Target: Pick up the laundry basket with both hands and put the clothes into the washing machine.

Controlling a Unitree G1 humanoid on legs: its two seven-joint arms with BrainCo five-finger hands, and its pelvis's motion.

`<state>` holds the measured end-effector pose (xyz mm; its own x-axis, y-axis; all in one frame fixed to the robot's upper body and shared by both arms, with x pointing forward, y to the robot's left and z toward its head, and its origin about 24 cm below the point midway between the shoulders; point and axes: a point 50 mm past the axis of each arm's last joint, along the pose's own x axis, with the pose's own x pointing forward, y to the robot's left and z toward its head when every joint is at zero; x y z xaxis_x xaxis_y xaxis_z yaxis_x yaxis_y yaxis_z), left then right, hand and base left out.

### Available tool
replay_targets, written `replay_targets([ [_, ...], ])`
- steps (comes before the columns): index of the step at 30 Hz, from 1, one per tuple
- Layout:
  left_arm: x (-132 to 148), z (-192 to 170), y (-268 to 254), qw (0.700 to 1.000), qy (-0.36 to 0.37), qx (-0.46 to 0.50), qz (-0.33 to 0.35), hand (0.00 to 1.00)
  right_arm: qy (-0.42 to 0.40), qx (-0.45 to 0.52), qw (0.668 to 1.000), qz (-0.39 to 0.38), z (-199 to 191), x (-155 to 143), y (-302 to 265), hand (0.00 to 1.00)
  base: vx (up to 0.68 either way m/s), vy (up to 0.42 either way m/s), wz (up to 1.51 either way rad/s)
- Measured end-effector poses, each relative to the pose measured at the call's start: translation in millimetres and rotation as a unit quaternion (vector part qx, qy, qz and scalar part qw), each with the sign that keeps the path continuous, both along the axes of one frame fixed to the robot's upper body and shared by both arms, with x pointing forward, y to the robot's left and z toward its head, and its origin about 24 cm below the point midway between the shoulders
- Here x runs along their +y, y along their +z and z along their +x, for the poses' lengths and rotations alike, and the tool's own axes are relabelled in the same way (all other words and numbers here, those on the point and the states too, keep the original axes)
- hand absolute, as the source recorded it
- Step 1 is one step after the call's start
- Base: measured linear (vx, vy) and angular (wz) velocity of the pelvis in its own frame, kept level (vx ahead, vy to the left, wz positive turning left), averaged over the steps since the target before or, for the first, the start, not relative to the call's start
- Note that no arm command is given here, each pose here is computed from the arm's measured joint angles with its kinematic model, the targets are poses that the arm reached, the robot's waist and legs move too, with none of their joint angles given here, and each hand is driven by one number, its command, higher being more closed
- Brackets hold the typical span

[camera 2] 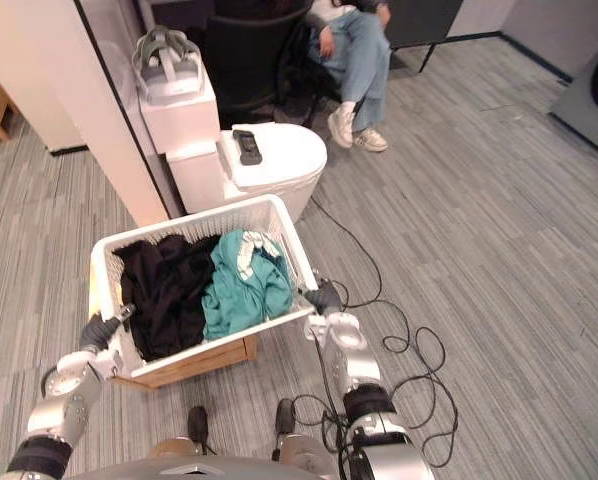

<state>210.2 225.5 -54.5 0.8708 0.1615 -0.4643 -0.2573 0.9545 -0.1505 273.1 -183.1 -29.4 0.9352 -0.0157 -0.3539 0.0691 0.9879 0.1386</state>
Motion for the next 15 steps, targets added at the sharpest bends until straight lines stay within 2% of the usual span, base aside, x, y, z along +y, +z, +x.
replay_targets([
  [4,-13.5,-5.6,-7.7,1.0,-0.023,0.018,0.001,1.0,-0.045,0.025,0.999,0.017,-23.3,-12.3,-15.8,1.0,-0.04,0.059,-0.4],
  [9,-13.4,-5.3,-9.6,1.0,-0.012,0.02,-0.016,1.0,-0.079,0.011,0.996,0.038,-28.0,-4.4,-13.2,1.0,-0.08,0.093,-1.12],
  [15,4.5,-17.5,-14.0,0.999,0.037,0.028,-0.018,1.0,-0.045,0.018,0.998,0.04,-18.2,13.5,-14.8,1.0,-0.12,-0.01,-1.16],
])
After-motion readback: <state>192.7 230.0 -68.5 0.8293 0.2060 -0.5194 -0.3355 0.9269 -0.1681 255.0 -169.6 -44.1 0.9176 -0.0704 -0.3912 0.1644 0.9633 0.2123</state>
